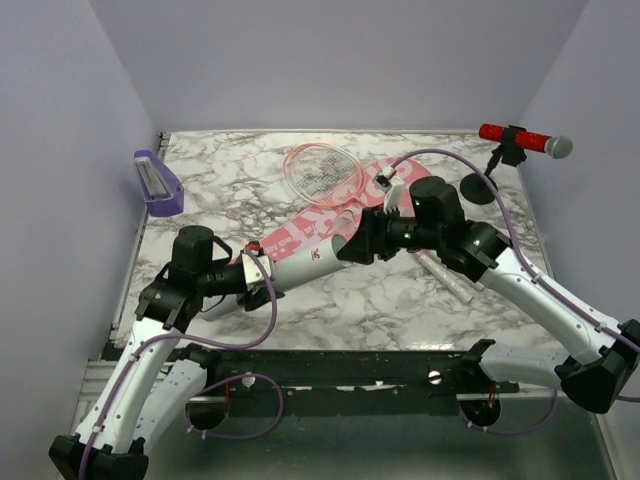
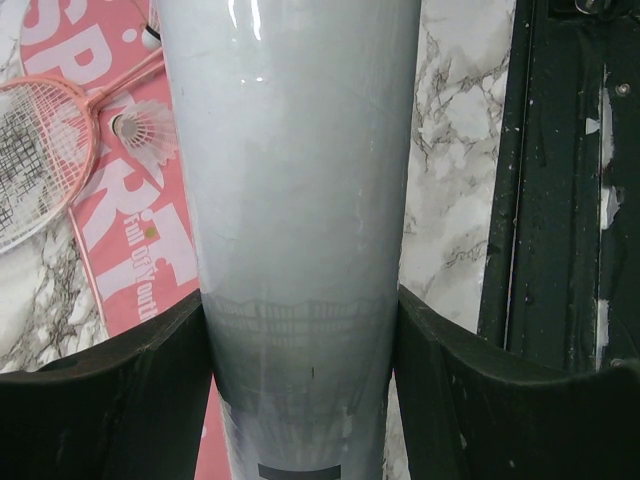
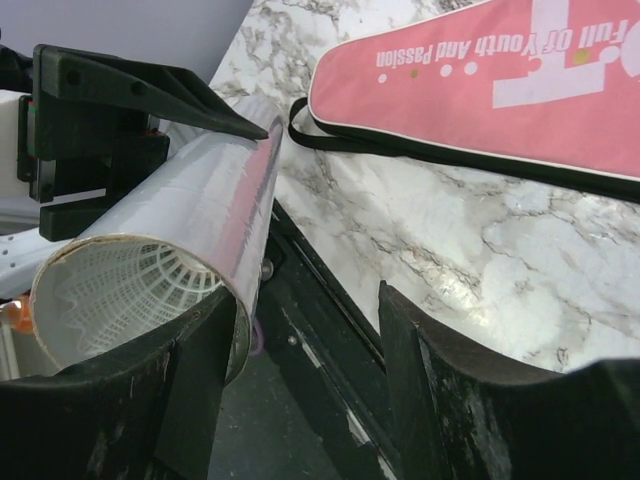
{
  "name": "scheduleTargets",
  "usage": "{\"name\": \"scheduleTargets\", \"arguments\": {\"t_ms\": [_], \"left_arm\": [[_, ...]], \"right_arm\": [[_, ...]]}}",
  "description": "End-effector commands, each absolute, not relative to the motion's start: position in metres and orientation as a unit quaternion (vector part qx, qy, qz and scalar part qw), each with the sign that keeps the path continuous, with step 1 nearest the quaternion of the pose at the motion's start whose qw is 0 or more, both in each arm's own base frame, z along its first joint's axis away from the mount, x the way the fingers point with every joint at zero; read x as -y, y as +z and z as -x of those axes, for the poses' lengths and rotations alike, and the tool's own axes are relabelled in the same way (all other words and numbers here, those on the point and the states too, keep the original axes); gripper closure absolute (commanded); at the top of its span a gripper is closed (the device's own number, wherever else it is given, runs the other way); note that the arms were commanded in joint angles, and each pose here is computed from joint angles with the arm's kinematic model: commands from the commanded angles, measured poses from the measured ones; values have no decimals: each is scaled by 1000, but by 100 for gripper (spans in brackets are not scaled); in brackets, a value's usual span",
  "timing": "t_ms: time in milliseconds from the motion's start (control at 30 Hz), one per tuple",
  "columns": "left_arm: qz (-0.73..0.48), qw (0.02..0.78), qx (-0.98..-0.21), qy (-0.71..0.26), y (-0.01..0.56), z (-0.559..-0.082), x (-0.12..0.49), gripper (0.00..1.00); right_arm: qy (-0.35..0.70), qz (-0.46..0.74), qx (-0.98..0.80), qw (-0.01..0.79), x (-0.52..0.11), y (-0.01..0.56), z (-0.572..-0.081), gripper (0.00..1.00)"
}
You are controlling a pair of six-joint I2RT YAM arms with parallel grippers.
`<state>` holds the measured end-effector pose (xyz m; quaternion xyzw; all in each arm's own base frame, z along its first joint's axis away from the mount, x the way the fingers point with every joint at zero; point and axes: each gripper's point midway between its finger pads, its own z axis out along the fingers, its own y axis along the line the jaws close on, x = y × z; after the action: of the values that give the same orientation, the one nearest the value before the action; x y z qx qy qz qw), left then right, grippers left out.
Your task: Pack up the badminton gear
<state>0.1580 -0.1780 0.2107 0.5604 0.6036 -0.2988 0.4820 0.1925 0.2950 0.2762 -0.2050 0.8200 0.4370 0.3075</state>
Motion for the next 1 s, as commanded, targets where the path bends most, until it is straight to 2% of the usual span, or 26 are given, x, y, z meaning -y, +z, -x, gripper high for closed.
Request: {"name": "scheduleTargets", "arguments": {"t_ms": [0, 133, 333, 467, 600, 767, 967], "left_arm": [[-572, 518, -560, -301, 237, -158, 185, 60], [-571, 519, -562, -299, 234, -158, 184, 61], [-576, 497, -582, -287, 216, -155, 177, 61], [-581, 497, -581, -279, 212, -151, 174, 61], [-576, 496, -585, -282, 212, -150, 174, 61], [-575, 498, -587, -278, 214, -151, 173, 61], [-571, 501, -590, -274, 216, -152, 172, 61]], "right_arm": [[461, 207, -816, 281, -312, 269, -185, 34], [454, 192, -818, 296, -311, 272, -190, 32], [415, 124, -798, 419, -275, 348, -214, 17], [390, 86, -802, 443, -259, 366, -221, 17], [330, 30, -830, 450, -234, 338, -249, 16], [252, -68, -866, 427, -179, 273, -307, 16], [226, -139, -894, 361, -139, 186, -355, 21]]}}
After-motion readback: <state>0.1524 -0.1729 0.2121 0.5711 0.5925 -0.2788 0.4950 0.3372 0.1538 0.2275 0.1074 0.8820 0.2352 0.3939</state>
